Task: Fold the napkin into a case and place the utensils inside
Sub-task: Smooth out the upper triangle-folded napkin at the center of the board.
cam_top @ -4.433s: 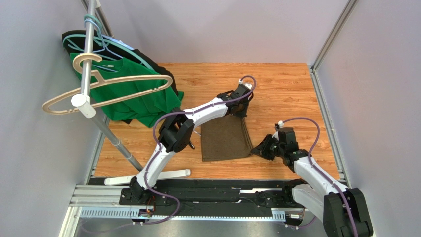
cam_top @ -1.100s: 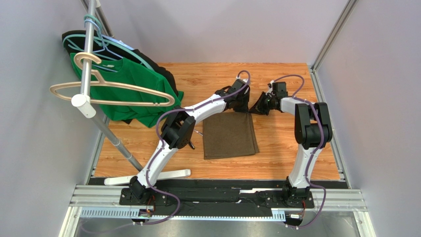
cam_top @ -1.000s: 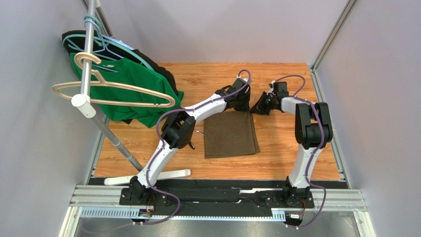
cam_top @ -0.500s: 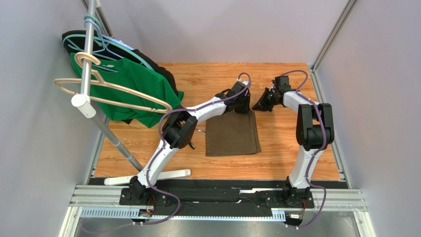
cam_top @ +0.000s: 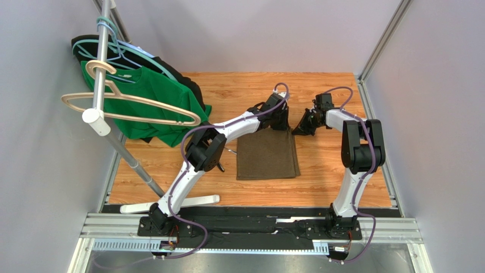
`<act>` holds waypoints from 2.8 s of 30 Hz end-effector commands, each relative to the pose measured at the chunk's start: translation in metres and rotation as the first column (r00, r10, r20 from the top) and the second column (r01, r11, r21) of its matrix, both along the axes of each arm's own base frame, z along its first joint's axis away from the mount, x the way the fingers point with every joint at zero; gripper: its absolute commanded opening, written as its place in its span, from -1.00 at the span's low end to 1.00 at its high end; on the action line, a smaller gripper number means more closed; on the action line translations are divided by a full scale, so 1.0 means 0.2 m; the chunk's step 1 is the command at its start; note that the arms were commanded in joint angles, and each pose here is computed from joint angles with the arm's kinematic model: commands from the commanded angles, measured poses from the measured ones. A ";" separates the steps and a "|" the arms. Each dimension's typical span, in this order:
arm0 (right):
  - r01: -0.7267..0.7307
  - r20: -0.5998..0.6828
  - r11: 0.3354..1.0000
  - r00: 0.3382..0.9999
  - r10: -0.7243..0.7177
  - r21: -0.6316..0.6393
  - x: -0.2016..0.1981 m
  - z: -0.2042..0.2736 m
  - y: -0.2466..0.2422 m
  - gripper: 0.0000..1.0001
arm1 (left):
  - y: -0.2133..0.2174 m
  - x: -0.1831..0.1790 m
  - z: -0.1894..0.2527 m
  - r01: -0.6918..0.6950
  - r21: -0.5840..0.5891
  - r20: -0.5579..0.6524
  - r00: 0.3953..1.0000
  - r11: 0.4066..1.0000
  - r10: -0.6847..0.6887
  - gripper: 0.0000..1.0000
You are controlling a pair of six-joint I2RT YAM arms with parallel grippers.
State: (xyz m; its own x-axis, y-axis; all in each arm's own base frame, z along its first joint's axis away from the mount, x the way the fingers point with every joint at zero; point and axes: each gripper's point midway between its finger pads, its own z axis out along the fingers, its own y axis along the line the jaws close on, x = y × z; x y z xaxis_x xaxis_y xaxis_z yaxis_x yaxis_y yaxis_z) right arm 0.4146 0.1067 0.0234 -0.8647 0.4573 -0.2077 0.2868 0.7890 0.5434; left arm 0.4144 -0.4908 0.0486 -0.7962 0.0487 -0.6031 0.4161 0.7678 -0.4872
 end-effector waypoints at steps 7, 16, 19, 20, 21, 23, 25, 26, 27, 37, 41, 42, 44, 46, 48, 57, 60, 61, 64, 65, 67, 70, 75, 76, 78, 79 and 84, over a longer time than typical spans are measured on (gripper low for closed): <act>0.018 0.013 0.999 1.000 -0.017 -0.045 -0.01 -0.03 -0.05 -1.00 | -0.16 0.01 0.20 0.020 -0.123 0.041 0.999 0.992 -0.015 -1.00; 0.015 0.035 0.999 0.999 -0.014 -0.047 0.03 0.04 -0.06 -1.00 | -0.12 0.04 0.17 -0.002 -0.081 0.040 0.999 0.997 0.005 -0.99; 0.016 0.046 0.997 0.999 -0.013 -0.076 0.05 0.08 -0.08 -1.00 | -0.05 0.06 0.17 -0.030 -0.066 0.034 0.999 0.997 0.032 -0.71; 0.021 0.054 0.996 0.998 -0.016 -0.086 0.06 0.09 -0.10 -1.00 | -0.03 0.07 0.17 -0.041 -0.053 0.043 0.998 0.998 0.043 -0.69; 0.023 0.058 0.995 0.998 -0.017 -0.095 0.07 0.10 -0.11 -1.00 | -0.02 0.07 0.21 -0.043 -0.054 0.059 0.997 0.998 0.046 -0.54; 0.027 0.071 0.994 0.997 -0.019 -0.102 0.09 0.15 -0.12 -1.00 | 0.00 0.07 0.24 -0.036 -0.036 0.080 0.996 0.999 0.039 -0.21; 0.037 0.071 0.991 0.997 -0.028 -0.129 0.09 0.19 -0.14 -1.00 | 0.02 0.05 0.31 -0.023 -0.029 0.096 0.995 0.999 0.026 0.18; 0.049 0.086 0.987 0.996 -0.036 -0.153 0.11 0.23 -0.16 -1.00 | 0.03 0.05 0.34 -0.021 -0.028 0.097 0.995 0.999 0.024 0.26; 0.058 0.100 0.984 0.994 -0.042 -0.166 0.12 0.27 -0.18 -1.00 | 0.04 0.03 0.41 -0.019 -0.033 0.106 0.994 0.999 0.023 0.39; -0.088 0.082 0.991 0.992 0.096 -0.104 -0.25 0.41 0.05 -0.94 | 0.37 -0.14 0.46 0.019 0.184 0.114 0.993 0.983 -0.041 0.00; -0.184 0.042 0.983 0.982 0.183 0.021 -0.49 0.31 0.26 -0.92 | 0.48 -0.24 0.41 0.042 0.224 0.111 0.992 0.974 -0.068 -0.18; -0.187 0.037 0.982 0.982 0.187 0.014 -0.52 0.29 0.27 -0.92 | 0.50 -0.27 0.38 0.057 0.235 0.104 0.991 0.970 -0.084 -0.23; -0.185 0.014 0.983 0.983 0.185 -0.014 -0.57 0.21 0.24 -0.93 | 0.54 -0.30 0.35 0.050 0.248 0.094 0.993 0.967 -0.076 -0.28; -0.193 -0.035 0.980 0.981 0.192 -0.048 -0.62 0.12 0.21 -0.94 | 0.57 -0.34 0.29 0.056 0.262 0.063 0.995 0.964 -0.074 -0.31; -0.169 -0.095 0.979 0.983 0.159 -0.110 -0.65 0.02 0.14 -0.99 | 0.59 -0.38 0.28 0.056 0.250 0.047 0.996 0.967 -0.070 -0.31; -0.002 -0.075 0.843 0.996 -0.046 -0.538 -0.46 -0.02 -0.33 -1.00 | 0.56 -0.47 0.25 0.101 0.206 0.002 0.995 0.973 -0.103 -0.21; -0.014 -0.076 0.851 0.997 -0.031 -0.525 -0.42 0.03 -0.30 -0.93 | 0.54 -0.46 0.25 0.112 0.202 -0.005 0.993 0.973 -0.114 -0.21; -0.006 -0.043 0.860 0.999 -0.019 -0.510 -0.42 0.10 -0.29 -0.89 | 0.53 -0.46 0.25 0.115 0.204 -0.003 0.993 0.972 -0.117 -0.21; -0.011 -0.001 0.875 1.000 0.012 -0.484 -0.44 0.19 -0.24 -0.78 | 0.53 -0.41 0.21 0.095 0.240 0.003 0.995 0.966 -0.099 -0.20; -0.031 0.033 0.908 0.998 0.049 -0.418 -0.45 0.25 -0.18 -0.75 | 0.54 -0.40 0.17 0.089 0.263 -0.005 0.996 0.961 -0.091 -0.20; -0.056 0.050 0.943 0.996 0.077 -0.327 -0.48 0.27 -0.09 -0.64 | 0.55 -0.35 0.16 0.060 0.280 0.017 0.998 0.958 -0.068 -0.20; -0.096 0.056 0.983 0.993 0.106 -0.155 -0.51 0.24 0.06 -0.53 | 0.57 -0.30 0.11 0.044 0.300 0.007 0.999 0.953 -0.049 -0.21; -0.016 -0.035 0.977 0.999 0.009 -0.212 -0.55 0.01 -0.05 -0.55 | 0.55 -0.37 -0.05 0.080 0.306 -0.091 0.994 0.949 -0.054 -0.21; 0.025 -0.044 0.974 0.998 -0.035 -0.224 -0.55 -0.01 -0.11 -0.55 | 0.54 -0.41 -0.07 0.089 0.303 -0.105 0.993 0.949 -0.060 -0.21; 0.085 -0.061 0.952 0.992 -0.108 -0.294 -0.56 -0.07 -0.23 -0.56 | 0.53 -0.48 -0.13 0.101 0.301 -0.137 0.989 0.948 -0.062 -0.21; 0.119 -0.060 0.940 0.988 -0.146 -0.320 -0.55 -0.08 -0.30 -0.57 | 0.48 -0.55 -0.13 0.134 0.284 -0.156 0.983 0.950 -0.092 -0.21; 0.206 0.037 0.858 0.976 -0.214 -0.470 -0.41 0.04 -0.51 -0.56 | 0.40 -0.68 -0.07 0.177 0.241 -0.162 0.977 0.954 -0.141 -0.17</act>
State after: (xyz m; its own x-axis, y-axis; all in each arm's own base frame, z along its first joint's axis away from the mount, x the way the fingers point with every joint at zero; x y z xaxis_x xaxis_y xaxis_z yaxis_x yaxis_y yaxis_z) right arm 0.3084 0.0482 0.0184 -0.8214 0.4932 -0.2865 0.4260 0.8645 0.2668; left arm 0.3145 -0.3964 0.0274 -0.8323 0.2868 -0.4743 0.4583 0.8373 -0.2981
